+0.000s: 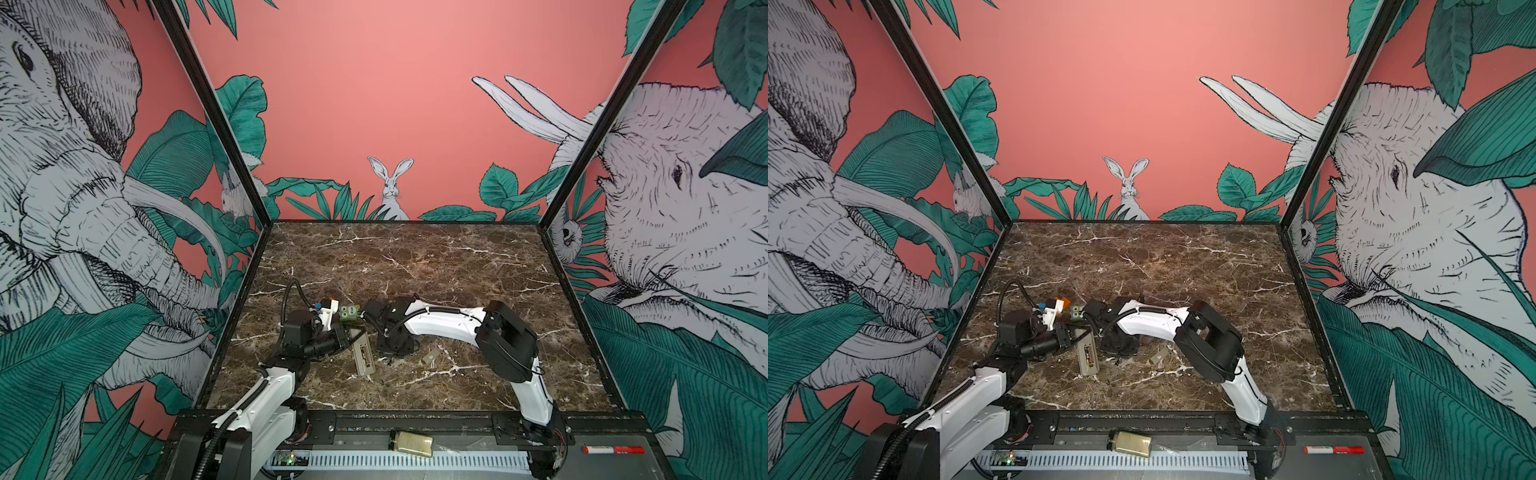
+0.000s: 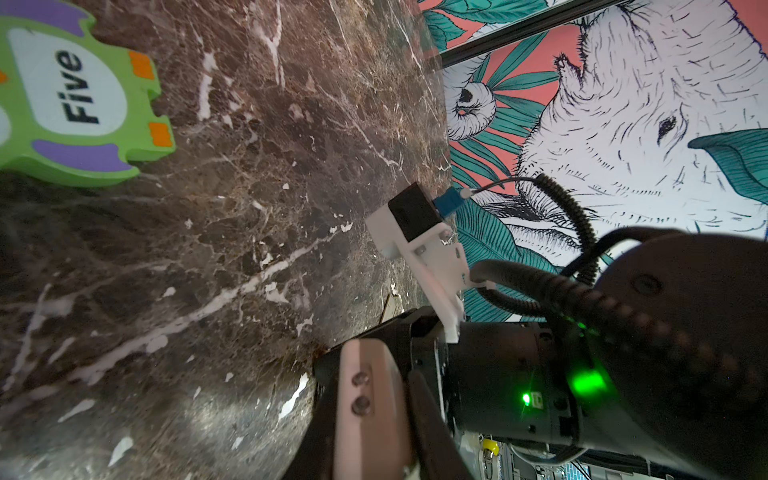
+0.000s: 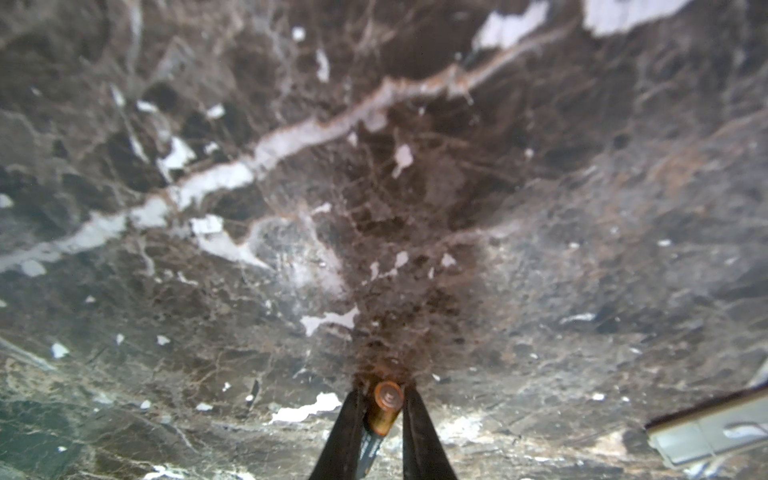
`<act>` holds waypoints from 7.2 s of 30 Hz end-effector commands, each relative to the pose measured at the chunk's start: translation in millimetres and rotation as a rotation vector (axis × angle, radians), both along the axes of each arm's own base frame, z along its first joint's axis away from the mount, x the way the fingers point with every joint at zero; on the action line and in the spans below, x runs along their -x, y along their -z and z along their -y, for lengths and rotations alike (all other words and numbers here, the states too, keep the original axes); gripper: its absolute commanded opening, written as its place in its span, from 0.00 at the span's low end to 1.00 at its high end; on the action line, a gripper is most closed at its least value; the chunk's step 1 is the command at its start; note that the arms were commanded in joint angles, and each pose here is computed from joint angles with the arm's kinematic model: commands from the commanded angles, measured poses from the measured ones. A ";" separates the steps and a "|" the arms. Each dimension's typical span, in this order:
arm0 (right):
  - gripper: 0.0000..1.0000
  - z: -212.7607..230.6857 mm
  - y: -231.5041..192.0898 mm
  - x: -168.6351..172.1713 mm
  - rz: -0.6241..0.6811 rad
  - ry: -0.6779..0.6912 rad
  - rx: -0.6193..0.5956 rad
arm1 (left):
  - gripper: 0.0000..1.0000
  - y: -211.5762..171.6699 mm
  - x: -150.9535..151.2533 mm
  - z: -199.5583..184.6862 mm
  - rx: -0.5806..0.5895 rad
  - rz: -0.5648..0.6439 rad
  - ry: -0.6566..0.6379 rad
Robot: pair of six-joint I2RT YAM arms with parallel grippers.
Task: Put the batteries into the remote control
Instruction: 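Lower the right gripper onto the second AA battery and close on it, then lift the gripped AA battery upright with the right gripper, then carry the AA battery with the right gripper over the remote's compartment, then lower the AA battery into the compartment beside the first battery with the right gripper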
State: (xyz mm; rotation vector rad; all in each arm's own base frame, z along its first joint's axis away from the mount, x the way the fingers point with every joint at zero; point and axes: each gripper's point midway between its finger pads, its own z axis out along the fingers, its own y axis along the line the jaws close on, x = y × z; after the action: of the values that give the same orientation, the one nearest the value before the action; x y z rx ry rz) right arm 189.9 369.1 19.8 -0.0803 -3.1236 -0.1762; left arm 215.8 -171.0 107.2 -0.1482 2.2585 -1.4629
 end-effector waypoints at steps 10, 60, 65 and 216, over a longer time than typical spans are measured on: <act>0.13 27.6 18.6 -3.6 -0.013 -0.014 0.092 | 0.00 0.8 -1.1 -0.5 0.016 0.010 -0.014; 0.21 84.6 2.4 -18.3 0.060 -0.272 0.187 | 0.00 7.6 -5.1 24.8 -0.074 0.013 0.040; 0.21 82.6 3.7 -19.1 0.064 -0.271 0.177 | 0.00 7.3 -5.5 25.2 -0.076 0.014 0.041; 0.00 -31.0 -149.0 -47.0 0.690 -0.449 -0.590 | 0.00 -78.2 -59.5 51.0 0.122 0.096 -0.009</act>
State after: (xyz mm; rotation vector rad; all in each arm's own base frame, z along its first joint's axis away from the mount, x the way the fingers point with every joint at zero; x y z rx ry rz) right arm 235.7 395.0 168.2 0.8156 -3.4164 -1.3430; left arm 274.0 -217.1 155.5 -0.2215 2.1829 -1.5410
